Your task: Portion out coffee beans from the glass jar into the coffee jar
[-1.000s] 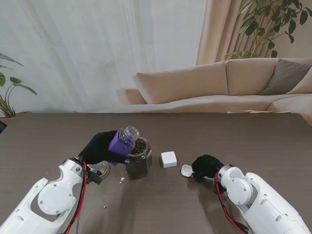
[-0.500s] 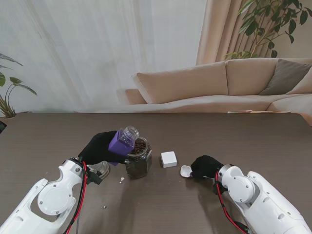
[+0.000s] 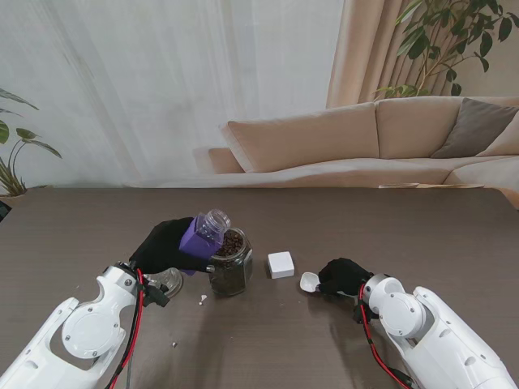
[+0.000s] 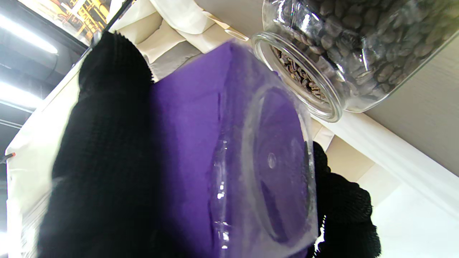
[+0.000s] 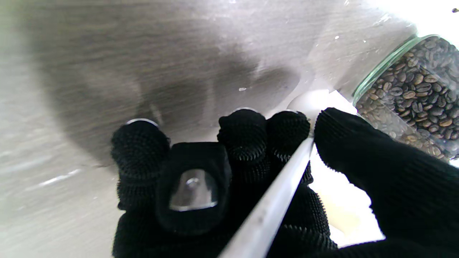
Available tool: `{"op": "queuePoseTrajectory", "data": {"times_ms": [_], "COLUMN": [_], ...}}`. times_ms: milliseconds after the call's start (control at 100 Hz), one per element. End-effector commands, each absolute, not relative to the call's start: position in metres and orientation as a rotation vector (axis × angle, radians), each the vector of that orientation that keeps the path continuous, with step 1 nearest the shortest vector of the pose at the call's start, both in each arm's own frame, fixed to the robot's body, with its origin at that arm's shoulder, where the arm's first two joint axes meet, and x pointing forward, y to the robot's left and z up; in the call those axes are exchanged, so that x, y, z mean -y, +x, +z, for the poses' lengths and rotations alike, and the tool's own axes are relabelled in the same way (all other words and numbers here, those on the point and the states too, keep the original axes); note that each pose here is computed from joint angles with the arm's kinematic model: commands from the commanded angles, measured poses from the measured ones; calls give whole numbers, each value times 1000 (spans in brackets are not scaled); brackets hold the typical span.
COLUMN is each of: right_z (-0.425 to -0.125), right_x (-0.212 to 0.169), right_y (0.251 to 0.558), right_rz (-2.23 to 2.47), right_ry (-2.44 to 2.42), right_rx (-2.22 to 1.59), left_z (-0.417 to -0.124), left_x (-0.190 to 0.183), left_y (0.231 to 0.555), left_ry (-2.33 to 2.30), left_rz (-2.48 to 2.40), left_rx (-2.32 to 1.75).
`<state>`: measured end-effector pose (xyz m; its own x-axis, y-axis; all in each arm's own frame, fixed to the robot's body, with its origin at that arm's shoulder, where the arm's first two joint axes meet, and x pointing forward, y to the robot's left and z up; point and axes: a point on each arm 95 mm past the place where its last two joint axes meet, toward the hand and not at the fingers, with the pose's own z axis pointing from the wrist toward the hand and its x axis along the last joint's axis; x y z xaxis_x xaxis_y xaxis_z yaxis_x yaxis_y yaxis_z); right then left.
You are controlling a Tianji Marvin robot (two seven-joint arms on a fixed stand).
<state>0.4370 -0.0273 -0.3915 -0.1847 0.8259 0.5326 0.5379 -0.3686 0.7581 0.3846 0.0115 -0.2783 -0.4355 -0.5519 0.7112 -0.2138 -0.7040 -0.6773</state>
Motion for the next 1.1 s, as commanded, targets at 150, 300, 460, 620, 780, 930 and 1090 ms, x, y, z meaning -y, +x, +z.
{"op": "queuePoseTrajectory", "data": {"times_ms": [150, 300, 460, 620, 780, 930, 1090], "right_z": [-393, -385, -366, -342, -313, -284, -254], "right_x": [22, 20, 19, 15, 5, -9, -30], "right_y": [432, 432, 437, 444, 451, 458, 464], "right_rz": [1609, 1641, 1670, 1698, 1733, 1762, 1803], "right_ry": [1849, 1849, 1826, 1771, 1695, 1611, 1523], "right_rx": [-1556, -1519, -1491, -1472, -1463, -1471, -1470], "left_z": [-277, -276, -276, -276, -276, -275, -275], "left_x": [-10, -12, -13, -14, -15, -16, -18], "left_y": [384, 384, 384, 384, 384, 384, 382], "left_ry": [-1533, -1531, -1534, -1538, -1540, -1541, -1546], "left_rz": [-2242, -2239, -2233, -2228, -2220, -2213, -2199], "left_rx": [-1093, -1095, -1094, -1090, -1089, -1087, -1089]}}
